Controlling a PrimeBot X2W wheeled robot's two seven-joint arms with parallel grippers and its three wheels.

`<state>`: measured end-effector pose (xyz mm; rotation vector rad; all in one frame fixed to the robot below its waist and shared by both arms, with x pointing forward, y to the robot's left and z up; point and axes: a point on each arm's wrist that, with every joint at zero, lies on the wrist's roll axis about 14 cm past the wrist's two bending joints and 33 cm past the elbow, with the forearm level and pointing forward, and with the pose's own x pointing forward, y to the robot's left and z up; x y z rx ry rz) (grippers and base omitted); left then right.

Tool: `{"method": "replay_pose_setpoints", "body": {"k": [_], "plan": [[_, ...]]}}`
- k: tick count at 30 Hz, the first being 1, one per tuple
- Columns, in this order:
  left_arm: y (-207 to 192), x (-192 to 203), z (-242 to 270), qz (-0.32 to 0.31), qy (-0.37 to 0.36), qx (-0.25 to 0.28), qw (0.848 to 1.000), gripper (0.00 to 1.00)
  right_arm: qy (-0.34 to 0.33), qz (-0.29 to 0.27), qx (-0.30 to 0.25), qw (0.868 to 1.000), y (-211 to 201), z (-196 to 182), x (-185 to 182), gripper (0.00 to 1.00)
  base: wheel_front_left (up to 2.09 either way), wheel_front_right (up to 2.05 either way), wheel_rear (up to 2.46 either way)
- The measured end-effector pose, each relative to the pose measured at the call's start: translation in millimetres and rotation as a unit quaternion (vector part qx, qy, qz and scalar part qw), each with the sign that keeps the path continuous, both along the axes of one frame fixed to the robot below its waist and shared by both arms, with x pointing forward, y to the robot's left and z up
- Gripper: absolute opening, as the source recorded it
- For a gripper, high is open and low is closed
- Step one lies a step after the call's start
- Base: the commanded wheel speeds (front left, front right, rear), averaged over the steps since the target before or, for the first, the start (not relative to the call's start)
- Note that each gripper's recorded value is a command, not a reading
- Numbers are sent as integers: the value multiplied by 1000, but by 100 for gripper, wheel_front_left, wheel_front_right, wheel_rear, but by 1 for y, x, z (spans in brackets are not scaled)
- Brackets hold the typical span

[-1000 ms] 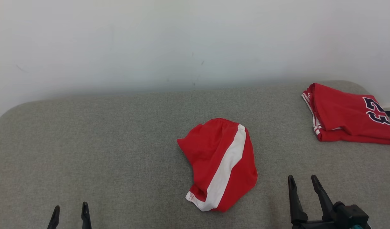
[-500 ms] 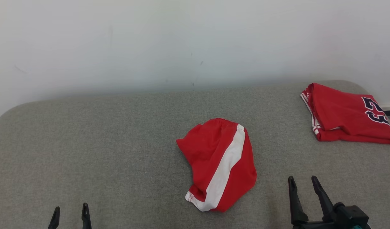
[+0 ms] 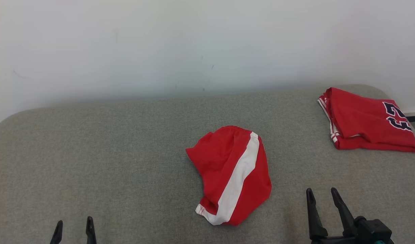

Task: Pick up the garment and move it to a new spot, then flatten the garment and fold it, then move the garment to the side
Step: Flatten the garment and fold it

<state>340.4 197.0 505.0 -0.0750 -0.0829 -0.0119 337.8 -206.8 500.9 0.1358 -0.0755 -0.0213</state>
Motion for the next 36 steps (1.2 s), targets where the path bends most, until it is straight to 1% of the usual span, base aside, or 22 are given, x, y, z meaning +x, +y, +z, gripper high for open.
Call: {"method": "replay_pose_setpoints", "body": {"k": [22,26,32,36], "plan": [[-6,5,0,-10,-1,-1,1000,100,3,-4,0,1000,-3,-2,-1,100,0,0,0],[-26,22,8,-39,-12,-6,999,100,8,-1,-1,1000,-1,-5,2,100,0,0,0],[-75,48,14,-109,-18,-10,994,100,13,-6,-3,1000,-5,-7,4,100,0,0,0],[-107,60,2,-156,1,-15,988,100,17,-19,-2,1000,-13,-9,4,100,0,0,0]]}}
